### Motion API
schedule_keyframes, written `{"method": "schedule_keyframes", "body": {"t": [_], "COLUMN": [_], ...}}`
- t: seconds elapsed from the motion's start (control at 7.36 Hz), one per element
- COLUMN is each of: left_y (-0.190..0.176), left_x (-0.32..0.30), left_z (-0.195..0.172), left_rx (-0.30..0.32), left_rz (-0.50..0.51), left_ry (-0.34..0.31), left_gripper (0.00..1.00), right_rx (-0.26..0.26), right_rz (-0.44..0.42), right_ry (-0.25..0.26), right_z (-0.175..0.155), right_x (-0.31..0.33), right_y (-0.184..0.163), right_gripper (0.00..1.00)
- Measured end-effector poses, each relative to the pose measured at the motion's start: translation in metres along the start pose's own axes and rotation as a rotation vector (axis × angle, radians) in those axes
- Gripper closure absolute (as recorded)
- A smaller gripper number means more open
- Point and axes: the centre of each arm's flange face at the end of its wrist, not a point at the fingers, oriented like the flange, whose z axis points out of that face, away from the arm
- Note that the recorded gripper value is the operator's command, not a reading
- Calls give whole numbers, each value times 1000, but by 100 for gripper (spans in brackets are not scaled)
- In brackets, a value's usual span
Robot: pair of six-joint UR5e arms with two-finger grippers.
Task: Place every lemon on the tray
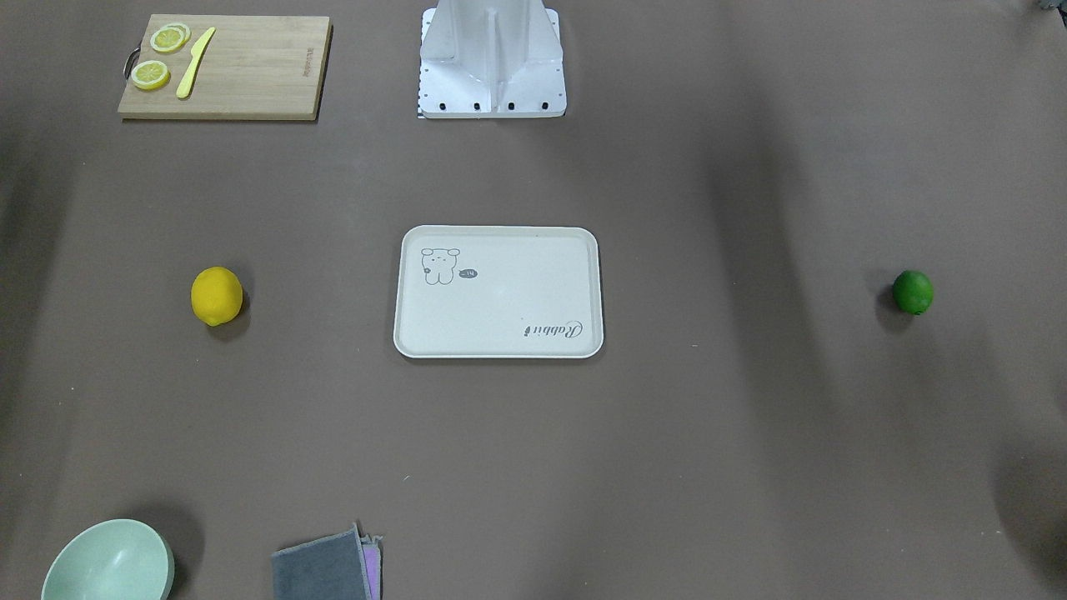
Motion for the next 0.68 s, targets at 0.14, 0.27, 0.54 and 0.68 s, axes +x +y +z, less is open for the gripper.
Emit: {"method": "schedule_keyframes", "body": {"t": [0.14, 0.27, 0.54, 0.68], "left_y": [0, 1, 2, 1], "left_x": [-3, -6, -9, -9], "left_z": [3, 7, 10, 10], "left_rx": [4, 10, 15, 16], "left_rz": [3, 8, 7, 7], "left_ry": [-2, -4, -4, -4], "left_gripper": [1, 1, 1, 1], "right_rx": [0, -1, -1, -9], "right_rz": [1, 3, 0, -10], "right_ry": [0, 0, -1, -3], "right_z": [0, 0, -1, 4], "right_x": [0, 0, -1, -10], "right_y": [0, 1, 3, 2], "right_gripper": [1, 1, 1, 1]}}
